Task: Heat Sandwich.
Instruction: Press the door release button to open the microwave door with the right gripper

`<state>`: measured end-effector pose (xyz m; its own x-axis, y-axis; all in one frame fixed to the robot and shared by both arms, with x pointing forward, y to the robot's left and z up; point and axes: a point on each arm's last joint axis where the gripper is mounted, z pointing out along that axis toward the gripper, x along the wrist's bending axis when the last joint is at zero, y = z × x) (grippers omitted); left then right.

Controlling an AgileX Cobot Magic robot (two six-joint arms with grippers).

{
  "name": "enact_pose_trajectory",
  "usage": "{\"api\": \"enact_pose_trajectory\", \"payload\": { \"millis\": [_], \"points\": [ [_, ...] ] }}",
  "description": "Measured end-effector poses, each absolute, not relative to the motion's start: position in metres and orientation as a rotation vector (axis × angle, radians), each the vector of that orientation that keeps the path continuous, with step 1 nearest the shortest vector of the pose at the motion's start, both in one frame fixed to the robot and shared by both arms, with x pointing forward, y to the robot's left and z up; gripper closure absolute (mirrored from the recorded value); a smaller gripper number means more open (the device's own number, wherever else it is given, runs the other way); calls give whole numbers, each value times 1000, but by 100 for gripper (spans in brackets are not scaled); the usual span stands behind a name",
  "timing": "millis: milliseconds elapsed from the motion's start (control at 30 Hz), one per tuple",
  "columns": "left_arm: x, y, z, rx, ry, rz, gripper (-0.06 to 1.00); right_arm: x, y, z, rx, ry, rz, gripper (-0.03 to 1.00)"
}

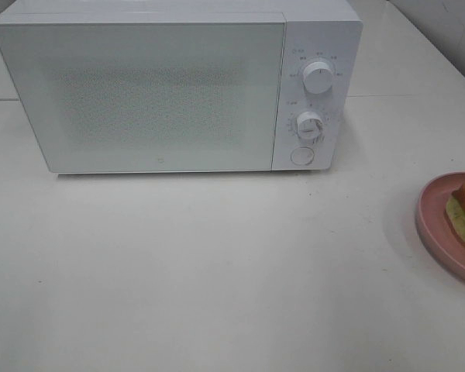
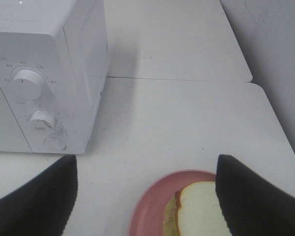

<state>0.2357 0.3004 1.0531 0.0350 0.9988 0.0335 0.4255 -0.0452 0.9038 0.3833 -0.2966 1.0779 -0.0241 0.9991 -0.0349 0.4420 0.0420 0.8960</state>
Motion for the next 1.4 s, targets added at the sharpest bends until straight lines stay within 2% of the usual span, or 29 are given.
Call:
{"api": "enact_pose_trajectory", "payload": {
  "millis": [900,1400],
  "points": [
    [236,300,1053,1571,1485,978,-5,457,-293,1057,1335,1420,1087,21],
    [236,300,1053,1571,1485,978,-5,454,-265,1006,1252,1417,1150,21]
  ]
}}
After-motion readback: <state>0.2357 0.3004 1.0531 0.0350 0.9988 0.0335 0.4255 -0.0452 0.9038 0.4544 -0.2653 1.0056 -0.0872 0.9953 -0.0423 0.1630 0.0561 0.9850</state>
